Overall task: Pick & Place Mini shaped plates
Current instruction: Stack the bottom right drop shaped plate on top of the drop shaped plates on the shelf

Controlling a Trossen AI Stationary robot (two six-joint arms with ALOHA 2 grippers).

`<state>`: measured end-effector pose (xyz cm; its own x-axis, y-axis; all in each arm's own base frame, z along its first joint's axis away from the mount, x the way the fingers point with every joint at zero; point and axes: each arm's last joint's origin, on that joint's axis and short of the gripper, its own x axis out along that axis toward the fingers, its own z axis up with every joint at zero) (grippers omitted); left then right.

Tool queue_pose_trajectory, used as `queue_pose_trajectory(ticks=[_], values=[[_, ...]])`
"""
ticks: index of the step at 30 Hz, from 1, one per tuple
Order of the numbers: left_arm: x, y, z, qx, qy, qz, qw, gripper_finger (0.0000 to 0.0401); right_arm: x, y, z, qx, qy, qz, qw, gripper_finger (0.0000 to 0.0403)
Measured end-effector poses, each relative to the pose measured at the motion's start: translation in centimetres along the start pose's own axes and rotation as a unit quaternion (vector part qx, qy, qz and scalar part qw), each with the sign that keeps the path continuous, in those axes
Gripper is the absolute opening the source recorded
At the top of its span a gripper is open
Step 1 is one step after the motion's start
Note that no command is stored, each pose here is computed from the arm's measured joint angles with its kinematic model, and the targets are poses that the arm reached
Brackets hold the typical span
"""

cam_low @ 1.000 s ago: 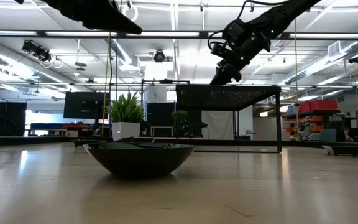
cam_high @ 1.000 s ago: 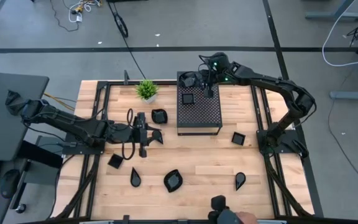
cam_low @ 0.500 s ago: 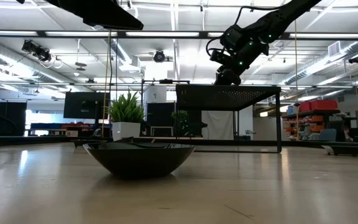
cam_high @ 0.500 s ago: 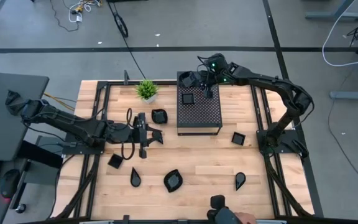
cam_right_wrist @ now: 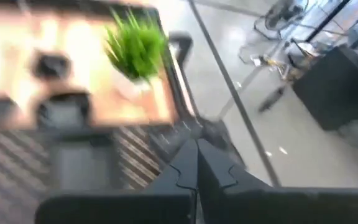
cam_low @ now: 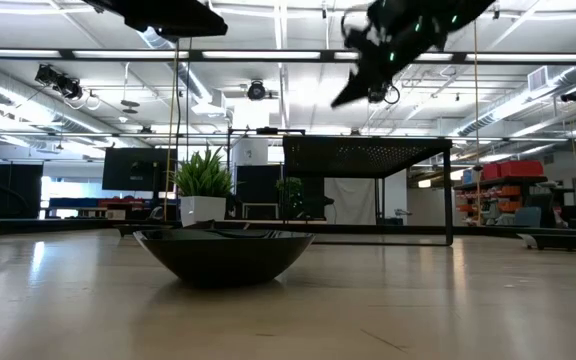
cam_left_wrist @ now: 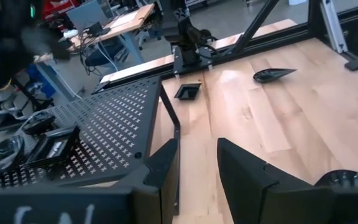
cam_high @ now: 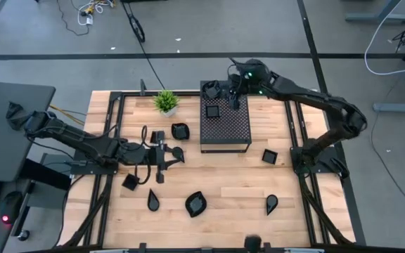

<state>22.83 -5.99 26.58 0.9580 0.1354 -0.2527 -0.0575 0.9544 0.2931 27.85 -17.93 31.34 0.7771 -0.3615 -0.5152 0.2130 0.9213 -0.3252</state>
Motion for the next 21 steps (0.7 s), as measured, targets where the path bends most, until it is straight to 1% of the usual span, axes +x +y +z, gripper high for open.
queue_pose_trajectory(ticks=[2, 3, 6, 8, 11, 16, 18, 21], values=[[0.0, -0.1, 0.0, -0.009, 0.0, -0.001, 1.0, 0.0117, -1.6, 1.7, 1.3, 0.017, -0.017, 0.018, 1.0, 0.0004], [-0.1, -0.1, 0.0, -0.012, 0.0, 0.001, 1.0, 0.0117, -2.2, 2.9, 2.0, 0.012, -0.025, 0.032, 0.999, 0.0003], [-0.2, -0.4, 0.1, -0.02, -0.001, -0.002, 1.0, 0.0117, -3.9, 7.5, 3.8, -0.02, -0.063, 0.082, 0.994, 0.0002], [-0.3, -0.7, 0.1, -0.018, -0.002, -0.005, 1.0, 0.0117, -4.6, 10.9, 4.4, -0.04, -0.082, 0.098, 0.991, 0.0002], [-0.8, -1.7, 0.3, -0.011, -0.005, -0.007, 1.0, 0.0117, -5.2, 15.6, 4.3, -0.062, -0.086, 0.105, 0.989, 0.0002], [-2.3, -3.9, 0.6, 0.0, -0.015, -0.011, 1.0, 0.0117, -7.3, 23.2, 3.5, -0.069, -0.091, 0.115, 0.987, 0.0002], [-3.0, -4.9, 0.7, -0.009, -0.019, -0.014, 1.0, 0.0117, -8.7, 25.9, 3.3, -0.063, -0.097, 0.107, 0.988, 0.0002], [-4.1, -6.1, 0.9, -0.032, -0.026, -0.029, 0.999, 0.0117, -11.0, 29.9, 3.1, -0.044, -0.125, 0.109, 0.985, 0.0002]])
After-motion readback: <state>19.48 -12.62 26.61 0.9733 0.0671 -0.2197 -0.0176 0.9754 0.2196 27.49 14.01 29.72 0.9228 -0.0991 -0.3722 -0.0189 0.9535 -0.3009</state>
